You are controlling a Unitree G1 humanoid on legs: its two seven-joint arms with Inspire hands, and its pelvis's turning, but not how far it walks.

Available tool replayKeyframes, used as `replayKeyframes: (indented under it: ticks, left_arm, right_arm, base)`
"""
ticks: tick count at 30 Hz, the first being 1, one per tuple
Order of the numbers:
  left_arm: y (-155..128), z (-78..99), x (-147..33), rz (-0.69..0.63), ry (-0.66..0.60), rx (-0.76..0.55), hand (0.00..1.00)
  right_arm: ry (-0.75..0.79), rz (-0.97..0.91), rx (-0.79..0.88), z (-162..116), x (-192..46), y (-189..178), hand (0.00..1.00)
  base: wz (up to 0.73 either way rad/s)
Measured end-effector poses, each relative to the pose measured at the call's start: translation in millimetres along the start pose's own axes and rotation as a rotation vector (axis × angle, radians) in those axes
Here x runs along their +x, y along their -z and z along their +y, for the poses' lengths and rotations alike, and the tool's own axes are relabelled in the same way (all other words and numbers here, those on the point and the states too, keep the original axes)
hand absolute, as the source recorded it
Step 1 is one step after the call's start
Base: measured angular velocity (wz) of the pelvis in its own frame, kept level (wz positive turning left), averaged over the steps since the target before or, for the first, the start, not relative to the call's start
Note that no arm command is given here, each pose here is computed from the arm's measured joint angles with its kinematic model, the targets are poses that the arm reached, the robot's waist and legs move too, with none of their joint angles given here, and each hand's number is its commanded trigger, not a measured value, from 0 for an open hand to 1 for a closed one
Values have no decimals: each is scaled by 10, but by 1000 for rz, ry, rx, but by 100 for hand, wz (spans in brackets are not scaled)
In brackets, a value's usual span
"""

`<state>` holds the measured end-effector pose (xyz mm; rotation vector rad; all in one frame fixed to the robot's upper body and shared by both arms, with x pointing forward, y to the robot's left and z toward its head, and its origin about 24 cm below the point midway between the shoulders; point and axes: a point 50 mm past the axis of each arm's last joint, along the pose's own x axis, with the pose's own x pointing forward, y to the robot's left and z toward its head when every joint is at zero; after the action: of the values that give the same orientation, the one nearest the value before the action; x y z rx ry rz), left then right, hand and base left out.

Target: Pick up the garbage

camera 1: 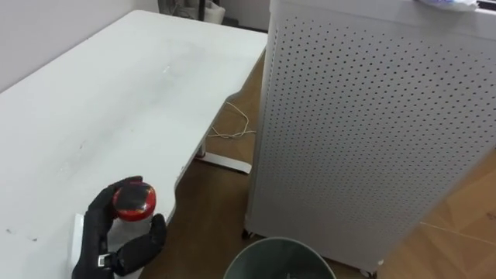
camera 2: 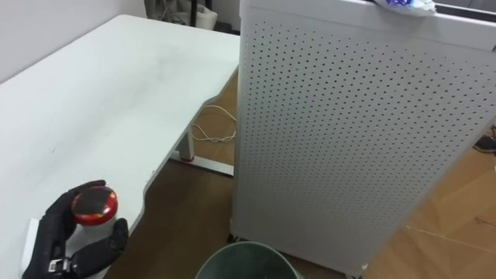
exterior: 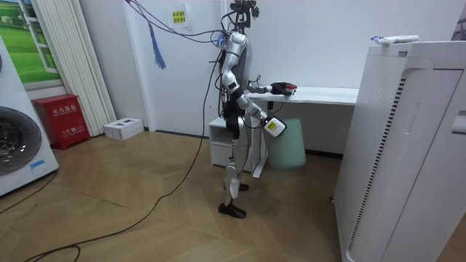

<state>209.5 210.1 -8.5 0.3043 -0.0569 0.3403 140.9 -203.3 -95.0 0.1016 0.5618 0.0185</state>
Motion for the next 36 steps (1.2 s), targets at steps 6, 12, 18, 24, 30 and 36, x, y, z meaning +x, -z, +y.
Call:
replayKeyframes:
  ticks: [6, 12, 18, 24, 30, 36]
  left_arm:
    - [20, -2, 11, 25, -28, -13, 100]
    - [24, -26, 45, 30, -33, -13, 100]
    - [17, -57, 40, 33, -31, -26, 100]
    - [-5, -176, 28, 35, 45, -25, 100]
    - [-40, -432, -35, 37, 207, -32, 100]
    - [-103, -734, -107, 12, 392, -37, 100]
  right_arm:
    - [-2, 5, -1, 3, -8, 13, 100]
    - [-2, 7, 0, 2, -12, 18, 100]
    - [-12, 13, 0, 6, -12, 23, 100]
    - [-40, -13, -38, 55, 10, -62, 100]
    - [-87, -53, -52, 162, 85, -180, 100]
    - [-165, -85, -69, 342, 195, -292, 100]
  base:
    - [-5]
    - [-8]
    - [-9]
    - [-5]
    - [-10]
    - [-12]
